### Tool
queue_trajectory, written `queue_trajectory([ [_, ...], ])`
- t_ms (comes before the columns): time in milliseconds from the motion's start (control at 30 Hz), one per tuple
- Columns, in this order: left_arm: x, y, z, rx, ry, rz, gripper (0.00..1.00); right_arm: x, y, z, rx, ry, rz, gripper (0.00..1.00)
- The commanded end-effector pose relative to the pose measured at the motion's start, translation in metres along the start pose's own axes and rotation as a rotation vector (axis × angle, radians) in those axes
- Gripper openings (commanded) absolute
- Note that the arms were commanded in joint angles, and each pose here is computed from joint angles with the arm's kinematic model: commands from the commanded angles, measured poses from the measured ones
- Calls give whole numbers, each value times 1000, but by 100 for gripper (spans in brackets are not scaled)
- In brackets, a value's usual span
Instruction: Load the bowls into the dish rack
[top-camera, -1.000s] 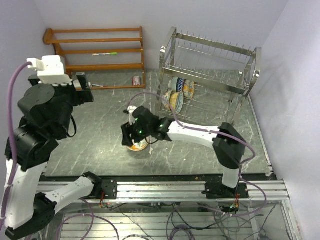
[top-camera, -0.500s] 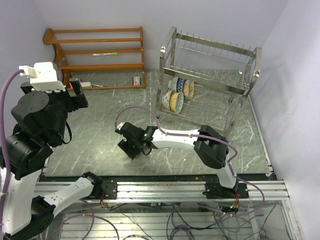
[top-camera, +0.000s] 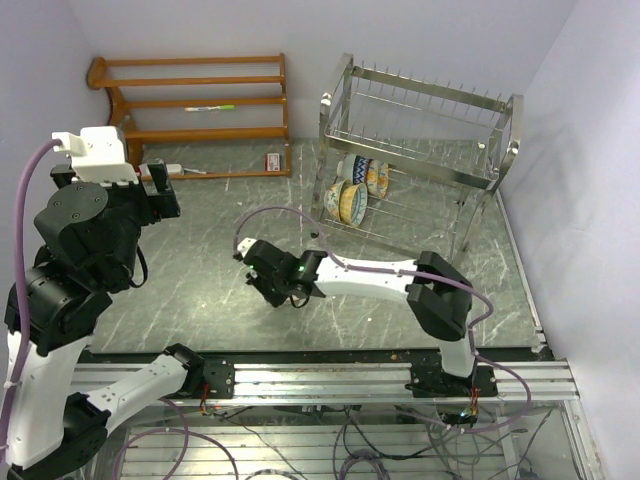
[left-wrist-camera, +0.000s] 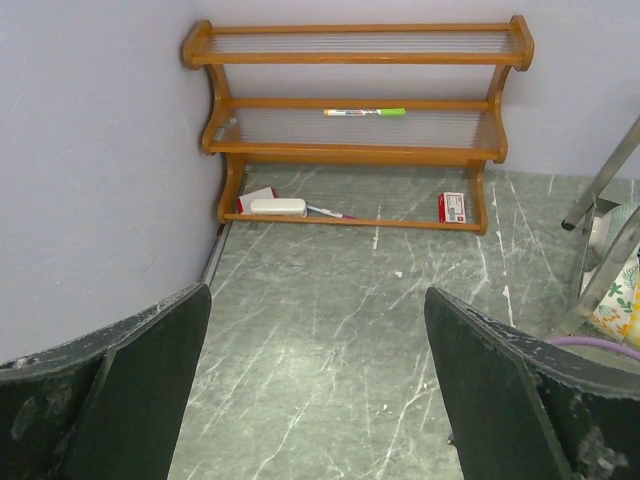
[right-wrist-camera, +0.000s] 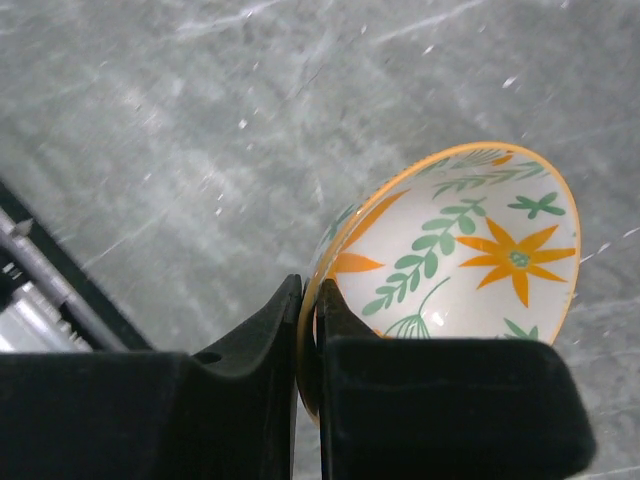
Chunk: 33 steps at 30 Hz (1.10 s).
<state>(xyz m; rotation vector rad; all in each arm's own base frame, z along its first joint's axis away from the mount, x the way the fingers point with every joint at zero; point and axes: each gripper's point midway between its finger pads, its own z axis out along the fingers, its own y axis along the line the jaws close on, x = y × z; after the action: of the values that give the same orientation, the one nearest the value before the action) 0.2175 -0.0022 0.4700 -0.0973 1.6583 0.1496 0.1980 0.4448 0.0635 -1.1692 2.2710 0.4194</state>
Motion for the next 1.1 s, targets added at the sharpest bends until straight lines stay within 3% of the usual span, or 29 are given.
queue_trajectory([
  [0,-7,-3,2,4,-28,-3,99,-35,5,-44,-148,-131,140,0],
  [267,-10,-12,9,27,-32,-14,99,-66,-42,-128,-484,-411,503,0],
  [400,-13,-20,14,42,-34,-17,99,-62,-74,-157,-565,-496,641,0],
  [767,-17,-39,28,80,-34,-20,99,-33,-126,-192,-629,-640,855,0],
  [1067,-17,-50,36,97,-34,-3,99,-23,-201,-198,-534,-729,999,0],
])
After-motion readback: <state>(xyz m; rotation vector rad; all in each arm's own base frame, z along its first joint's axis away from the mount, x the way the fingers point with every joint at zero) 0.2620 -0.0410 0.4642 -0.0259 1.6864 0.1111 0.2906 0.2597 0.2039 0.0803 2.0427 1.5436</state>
